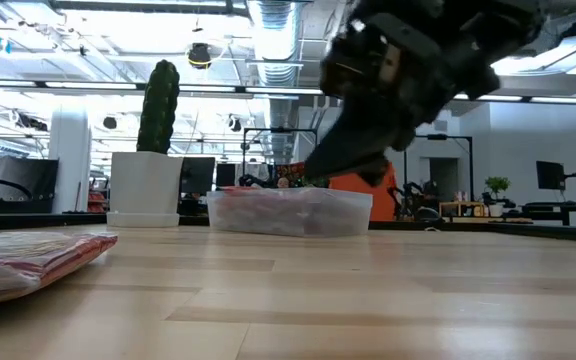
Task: Sort popcorn bags into baskets
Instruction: Put the red popcorn bag into the transparent bin
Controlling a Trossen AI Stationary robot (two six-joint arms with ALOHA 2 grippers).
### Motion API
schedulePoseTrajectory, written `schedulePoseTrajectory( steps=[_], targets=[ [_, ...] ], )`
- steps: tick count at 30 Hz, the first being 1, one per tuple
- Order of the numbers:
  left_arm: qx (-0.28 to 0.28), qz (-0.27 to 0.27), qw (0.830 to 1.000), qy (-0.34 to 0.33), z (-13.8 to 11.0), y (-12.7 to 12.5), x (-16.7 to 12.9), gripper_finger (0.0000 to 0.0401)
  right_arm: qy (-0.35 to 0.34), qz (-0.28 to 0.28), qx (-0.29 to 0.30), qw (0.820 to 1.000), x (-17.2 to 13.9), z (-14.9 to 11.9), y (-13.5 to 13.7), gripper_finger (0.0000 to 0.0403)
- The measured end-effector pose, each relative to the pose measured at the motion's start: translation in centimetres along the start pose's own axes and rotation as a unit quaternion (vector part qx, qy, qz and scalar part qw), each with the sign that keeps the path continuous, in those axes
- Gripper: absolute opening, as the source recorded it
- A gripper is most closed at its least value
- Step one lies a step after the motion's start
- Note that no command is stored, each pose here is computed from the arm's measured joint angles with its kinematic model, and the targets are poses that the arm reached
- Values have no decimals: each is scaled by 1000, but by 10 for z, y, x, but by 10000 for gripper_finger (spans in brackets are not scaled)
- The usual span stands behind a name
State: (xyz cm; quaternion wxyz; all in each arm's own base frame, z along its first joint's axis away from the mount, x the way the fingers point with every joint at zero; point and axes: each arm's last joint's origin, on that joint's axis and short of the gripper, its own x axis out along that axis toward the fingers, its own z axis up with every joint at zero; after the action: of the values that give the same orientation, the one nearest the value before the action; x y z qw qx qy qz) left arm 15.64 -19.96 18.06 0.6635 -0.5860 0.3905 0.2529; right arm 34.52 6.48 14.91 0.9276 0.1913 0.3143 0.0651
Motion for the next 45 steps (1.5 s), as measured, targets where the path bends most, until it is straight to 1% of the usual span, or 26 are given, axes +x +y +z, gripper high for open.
schedulePoseTrajectory(
  steps=[4,8,12,17,21,24,30,34,38,41,45],
  targets=[
    [-3,-4,1000,2,-16,6,20,226,4,2,0,1000,24,5,12,63],
    [-12,-47,999,-16,-29,8,46,226,12,7,10,1000,43,6,21,63],
    [-15,-82,995,-49,-36,11,66,226,15,19,12,1000,59,4,33,63],
    [-20,-106,991,-79,-37,14,84,226,26,32,6,999,83,0,45,63],
    [-21,-115,989,-89,-36,13,89,226,43,70,3,997,107,-2,53,63],
    [-23,-118,987,-104,-33,12,91,226,47,84,4,995,119,0,52,63],
    [-37,-112,986,-120,-25,10,94,226,34,89,-12,995,123,14,48,63],
    [-43,-113,984,-133,-21,8,95,223,31,90,-20,995,123,16,47,63],
    [-55,-118,980,-149,-17,7,96,195,44,92,-18,995,123,15,44,63],
    [-60,-118,979,-157,-13,5,98,163,58,89,-21,994,123,12,44,63],
    [-62,-117,977,-166,-10,4,99,116,57,90,-26,994,123,13,44,63]
  ],
)
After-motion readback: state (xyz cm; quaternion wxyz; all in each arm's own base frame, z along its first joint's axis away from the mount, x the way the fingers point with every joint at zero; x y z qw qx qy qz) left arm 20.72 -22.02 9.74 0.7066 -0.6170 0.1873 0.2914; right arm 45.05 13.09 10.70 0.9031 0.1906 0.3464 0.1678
